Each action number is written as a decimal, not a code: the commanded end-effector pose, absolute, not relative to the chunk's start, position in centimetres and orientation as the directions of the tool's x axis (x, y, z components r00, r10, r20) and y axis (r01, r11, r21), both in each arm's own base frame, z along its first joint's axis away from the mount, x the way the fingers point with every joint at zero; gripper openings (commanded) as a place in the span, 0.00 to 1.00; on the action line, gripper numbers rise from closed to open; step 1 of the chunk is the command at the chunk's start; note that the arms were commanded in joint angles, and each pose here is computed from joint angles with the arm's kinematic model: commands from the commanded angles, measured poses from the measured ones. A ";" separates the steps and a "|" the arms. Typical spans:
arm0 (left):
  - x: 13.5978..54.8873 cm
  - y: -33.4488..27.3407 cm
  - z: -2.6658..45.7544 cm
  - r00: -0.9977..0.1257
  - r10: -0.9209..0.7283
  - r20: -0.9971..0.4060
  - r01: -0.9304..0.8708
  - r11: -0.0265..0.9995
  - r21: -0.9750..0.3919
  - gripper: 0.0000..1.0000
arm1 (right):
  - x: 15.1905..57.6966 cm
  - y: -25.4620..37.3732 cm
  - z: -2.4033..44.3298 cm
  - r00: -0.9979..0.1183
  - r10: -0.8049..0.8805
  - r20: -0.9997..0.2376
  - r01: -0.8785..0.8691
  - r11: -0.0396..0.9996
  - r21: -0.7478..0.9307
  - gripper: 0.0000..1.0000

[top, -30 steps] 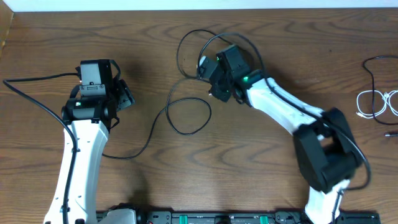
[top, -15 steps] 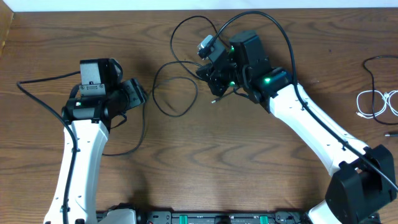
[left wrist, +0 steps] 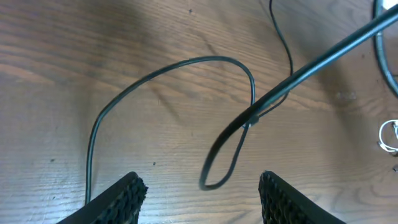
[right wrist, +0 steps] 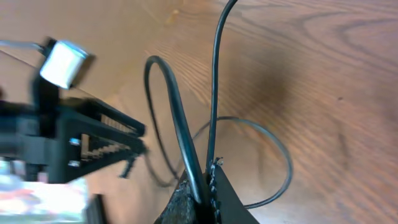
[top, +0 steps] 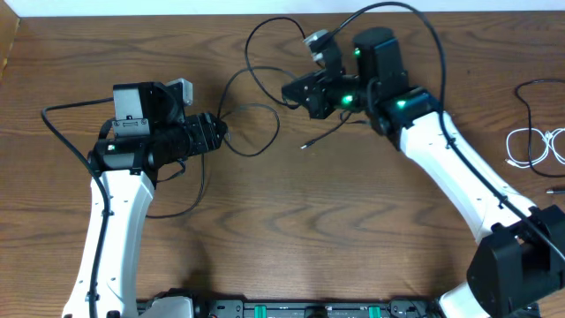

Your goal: Untangle cables

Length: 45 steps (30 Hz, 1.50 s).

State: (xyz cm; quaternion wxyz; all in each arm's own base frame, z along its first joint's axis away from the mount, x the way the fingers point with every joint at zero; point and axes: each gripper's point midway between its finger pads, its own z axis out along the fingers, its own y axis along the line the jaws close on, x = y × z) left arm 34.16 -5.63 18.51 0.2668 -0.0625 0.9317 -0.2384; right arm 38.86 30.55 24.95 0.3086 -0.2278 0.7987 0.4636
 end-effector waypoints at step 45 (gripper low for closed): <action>37.4 -17.8 25.2 -0.369 0.323 -0.872 0.672 0.740 -0.010 0.75 | 38.2 26.7 28.5 -0.962 0.105 -0.253 -0.218 0.268 0.939 0.01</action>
